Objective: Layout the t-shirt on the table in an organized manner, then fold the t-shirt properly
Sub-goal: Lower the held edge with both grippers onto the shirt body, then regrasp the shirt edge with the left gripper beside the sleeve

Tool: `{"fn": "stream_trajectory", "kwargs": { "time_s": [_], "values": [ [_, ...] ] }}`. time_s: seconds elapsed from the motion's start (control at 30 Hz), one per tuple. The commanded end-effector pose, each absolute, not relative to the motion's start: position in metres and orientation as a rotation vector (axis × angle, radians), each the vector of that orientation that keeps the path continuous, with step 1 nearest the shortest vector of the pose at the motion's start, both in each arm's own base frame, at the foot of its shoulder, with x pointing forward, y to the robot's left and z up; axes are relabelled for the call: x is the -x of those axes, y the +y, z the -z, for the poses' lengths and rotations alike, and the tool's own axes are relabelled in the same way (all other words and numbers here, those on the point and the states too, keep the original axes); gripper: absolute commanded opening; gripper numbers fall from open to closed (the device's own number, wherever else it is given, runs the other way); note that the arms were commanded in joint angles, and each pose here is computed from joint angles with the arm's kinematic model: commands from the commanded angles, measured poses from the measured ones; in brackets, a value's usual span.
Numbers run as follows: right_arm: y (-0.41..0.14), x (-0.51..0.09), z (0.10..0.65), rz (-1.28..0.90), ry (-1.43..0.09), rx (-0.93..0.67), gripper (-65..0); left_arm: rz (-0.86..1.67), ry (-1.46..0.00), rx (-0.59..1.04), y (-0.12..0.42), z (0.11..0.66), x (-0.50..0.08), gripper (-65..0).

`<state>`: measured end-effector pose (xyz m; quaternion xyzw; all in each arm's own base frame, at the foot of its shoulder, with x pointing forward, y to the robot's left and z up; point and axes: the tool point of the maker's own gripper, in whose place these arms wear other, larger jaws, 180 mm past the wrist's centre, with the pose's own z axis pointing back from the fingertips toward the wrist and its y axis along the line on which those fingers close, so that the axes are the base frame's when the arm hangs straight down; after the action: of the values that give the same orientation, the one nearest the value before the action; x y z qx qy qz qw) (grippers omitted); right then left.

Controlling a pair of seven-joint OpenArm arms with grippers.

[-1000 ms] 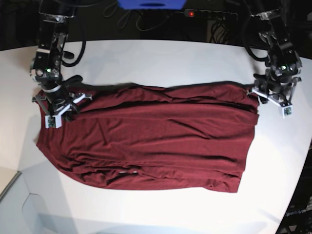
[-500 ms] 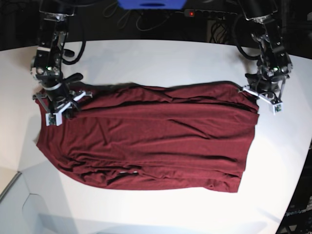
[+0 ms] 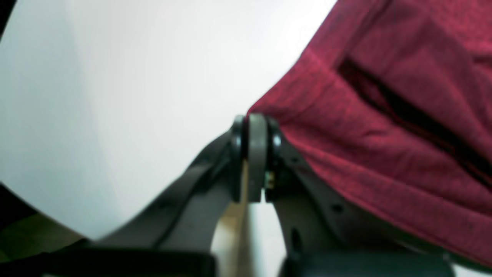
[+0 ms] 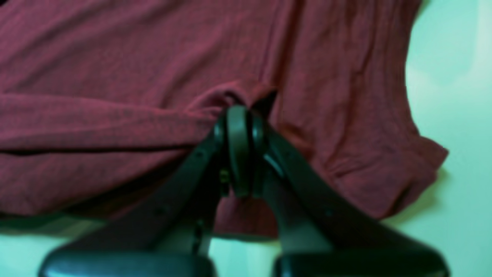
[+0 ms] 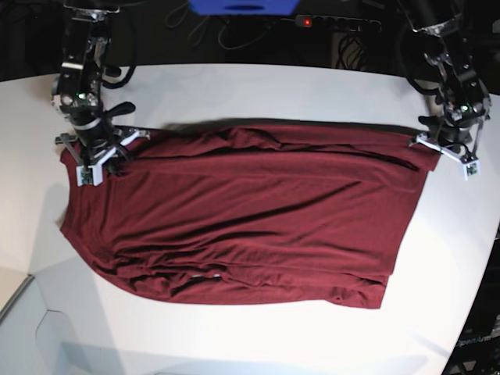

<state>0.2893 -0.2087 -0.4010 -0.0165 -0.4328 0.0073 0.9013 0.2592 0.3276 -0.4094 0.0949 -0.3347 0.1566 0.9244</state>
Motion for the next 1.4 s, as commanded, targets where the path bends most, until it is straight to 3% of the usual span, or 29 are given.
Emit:
{"fn": "stream_trajectory", "kwargs": {
  "time_s": [0.0,0.37,0.5,0.67,0.77,1.07,1.37],
  "values": [
    [-0.211,-0.294,0.390,-0.022,-0.937,0.041,-65.0,-0.316,-0.738,-0.216,0.334,0.395,-0.269,-65.0],
    [-0.210,-0.289,0.394,-0.025,-0.925,0.039,-64.9,-0.318,-0.732,-0.205,0.331,0.398,-0.268,-65.0],
    [-0.211,-0.289,0.393,-0.028,-0.926,0.042,-52.3,-0.319,-0.725,-0.202,0.331,0.398,-0.267,-63.3],
    [-0.212,-0.287,0.382,-0.036,-0.952,0.054,-39.0,-0.312,-0.735,-0.209,0.329,0.393,-0.263,-46.1],
    [-0.210,-0.288,0.373,-0.044,-0.975,0.058,-38.5,-0.297,-0.774,-0.221,0.328,0.379,-0.266,-39.1],
    [-0.210,-0.287,0.372,-0.042,-0.977,0.054,-38.5,-0.315,-0.872,-0.189,0.314,0.354,-0.291,-38.8],
    [-0.210,-0.286,0.373,-0.044,-0.973,0.057,-38.5,-0.395,-0.820,-0.070,0.294,0.388,-0.323,-38.8]
  ]
}}
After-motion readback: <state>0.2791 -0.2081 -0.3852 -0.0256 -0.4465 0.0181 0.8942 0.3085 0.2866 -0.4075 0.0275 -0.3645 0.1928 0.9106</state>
